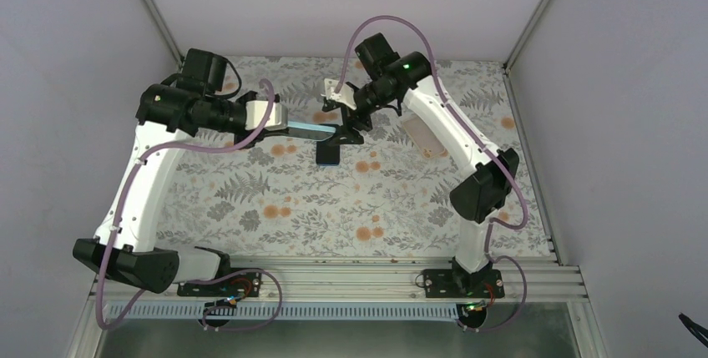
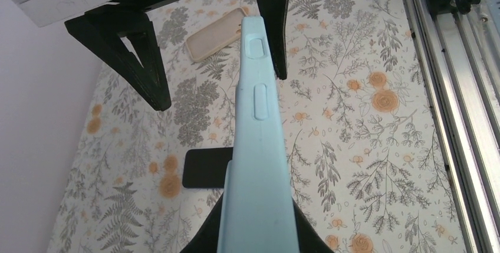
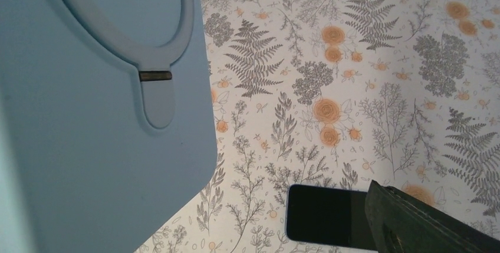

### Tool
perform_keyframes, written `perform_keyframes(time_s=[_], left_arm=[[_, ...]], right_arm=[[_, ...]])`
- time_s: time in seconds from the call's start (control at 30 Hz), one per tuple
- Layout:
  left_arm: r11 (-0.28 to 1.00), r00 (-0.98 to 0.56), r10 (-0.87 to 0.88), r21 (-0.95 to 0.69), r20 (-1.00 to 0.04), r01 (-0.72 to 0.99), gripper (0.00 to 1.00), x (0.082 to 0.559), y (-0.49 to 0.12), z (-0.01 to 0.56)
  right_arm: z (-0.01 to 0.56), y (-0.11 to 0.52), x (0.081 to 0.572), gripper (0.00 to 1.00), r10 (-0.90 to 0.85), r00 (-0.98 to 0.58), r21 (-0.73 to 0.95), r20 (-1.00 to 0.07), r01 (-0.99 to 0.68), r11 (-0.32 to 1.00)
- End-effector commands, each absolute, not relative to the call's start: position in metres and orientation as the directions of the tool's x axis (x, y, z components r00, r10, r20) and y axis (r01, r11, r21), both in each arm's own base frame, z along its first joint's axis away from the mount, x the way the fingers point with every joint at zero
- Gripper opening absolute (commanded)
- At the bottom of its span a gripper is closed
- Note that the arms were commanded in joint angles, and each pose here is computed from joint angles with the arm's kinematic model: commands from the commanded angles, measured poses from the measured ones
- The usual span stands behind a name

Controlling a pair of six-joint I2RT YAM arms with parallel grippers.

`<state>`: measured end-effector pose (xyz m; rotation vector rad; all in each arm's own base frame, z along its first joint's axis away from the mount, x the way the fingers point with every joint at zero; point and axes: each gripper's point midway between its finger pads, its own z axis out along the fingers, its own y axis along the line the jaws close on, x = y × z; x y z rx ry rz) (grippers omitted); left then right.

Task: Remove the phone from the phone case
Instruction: Remove the phone case from the phone.

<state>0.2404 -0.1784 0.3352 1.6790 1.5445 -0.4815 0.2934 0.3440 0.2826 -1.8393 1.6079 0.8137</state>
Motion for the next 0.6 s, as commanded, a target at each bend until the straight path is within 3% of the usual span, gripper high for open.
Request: perform_keyframes(time_s=[0.0, 0.27, 0.57], left_arm=[[-0.039, 0.252, 0.574, 0.281, -0.779, 0.959, 0.02, 0.203, -0.199, 0.355], [-0.07, 0.243, 0.588, 0.251, -0.771, 0.966, 0.02, 0.189, -0.208, 0.347], [-0.089, 0.231, 0.594, 0.222, -0.771, 0.971, 0.02, 0.176, -0.211, 0.339]], right_arm=[[0.288, 0.342, 0.321, 1.0, -0.657, 0.118, -0.086, -0.745, -0.993, -0.08], [0.278, 0.336, 0.347, 1.0, -0.691, 0.101, -0.089, -0.715, -0.995, -0.053], [0.257, 0.315, 0.414, 1.0, -0.709, -0.026, -0.093, -0.705, -0.987, 0.128]])
